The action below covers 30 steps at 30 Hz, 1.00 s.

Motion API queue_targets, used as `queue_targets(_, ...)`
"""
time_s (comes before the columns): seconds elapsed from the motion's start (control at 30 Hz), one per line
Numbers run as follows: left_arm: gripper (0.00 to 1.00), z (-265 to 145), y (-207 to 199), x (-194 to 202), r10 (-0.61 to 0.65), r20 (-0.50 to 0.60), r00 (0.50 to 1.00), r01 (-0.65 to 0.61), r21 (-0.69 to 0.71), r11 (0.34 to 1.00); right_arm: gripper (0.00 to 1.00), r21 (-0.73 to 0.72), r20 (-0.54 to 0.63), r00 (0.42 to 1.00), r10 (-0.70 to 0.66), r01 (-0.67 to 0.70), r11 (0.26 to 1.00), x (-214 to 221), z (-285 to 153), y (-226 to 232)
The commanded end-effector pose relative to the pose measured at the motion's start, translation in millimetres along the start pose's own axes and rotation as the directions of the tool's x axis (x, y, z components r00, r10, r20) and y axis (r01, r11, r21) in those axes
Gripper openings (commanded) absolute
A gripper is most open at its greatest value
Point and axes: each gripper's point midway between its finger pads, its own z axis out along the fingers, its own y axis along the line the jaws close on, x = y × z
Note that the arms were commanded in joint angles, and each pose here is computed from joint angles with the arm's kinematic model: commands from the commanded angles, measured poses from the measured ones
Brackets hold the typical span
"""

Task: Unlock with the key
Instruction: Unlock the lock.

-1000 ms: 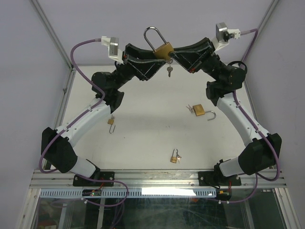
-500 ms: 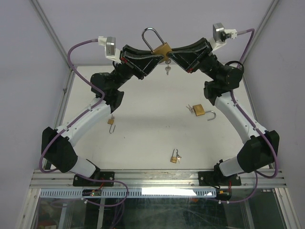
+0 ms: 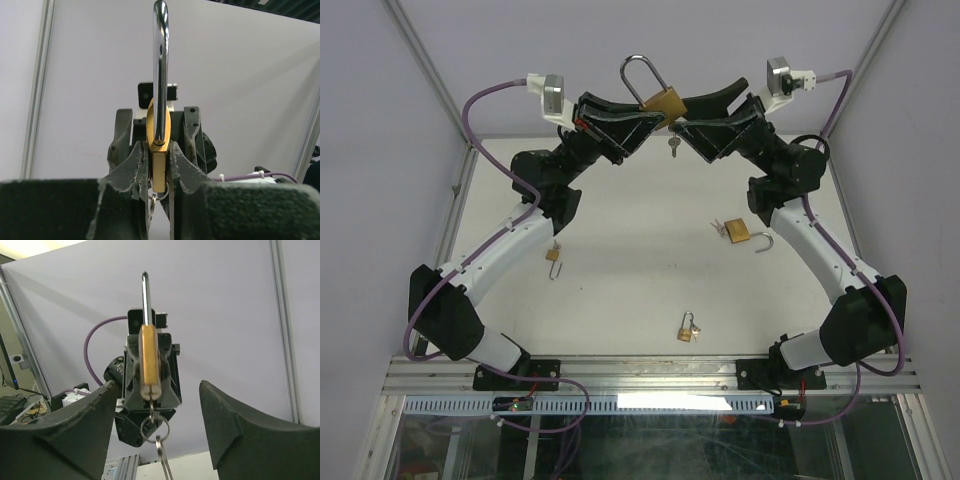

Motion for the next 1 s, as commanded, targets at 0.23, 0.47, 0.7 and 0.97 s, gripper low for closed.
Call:
queue_targets(0.23, 0.00, 18, -41, -52, 0.091, 0.150, 0.984, -0.109, 0.111, 0.988, 0.51, -0.025, 0.054, 0.997, -0.050, 0.052, 0.998, -9, -3, 23)
queue_targets(0.47, 0.00, 17, -41, -50, 0.091, 0.142, 0.986, -0.106, 0.109, 0.988, 0.40, -0.071, 0.041, 0.999, -0.021, 0.024, 0.997, -5, 5, 25)
queue_targets(0.7, 0.00, 15, -41, -42, 0.101, 0.114, 0.988, -0.115, 0.123, 0.986, 0.00, -0.105, 0.051, 0.998, -0.022, 0.027, 0.994, -8, 5, 31)
queue_targets(0.97, 0.00, 1, -33, -10, 0.126, -0.003, 0.992, -0.124, 0.153, 0.980, 0.00, -0.194, 0.005, 0.999, 0.036, -0.035, 0.980, -6, 5, 50)
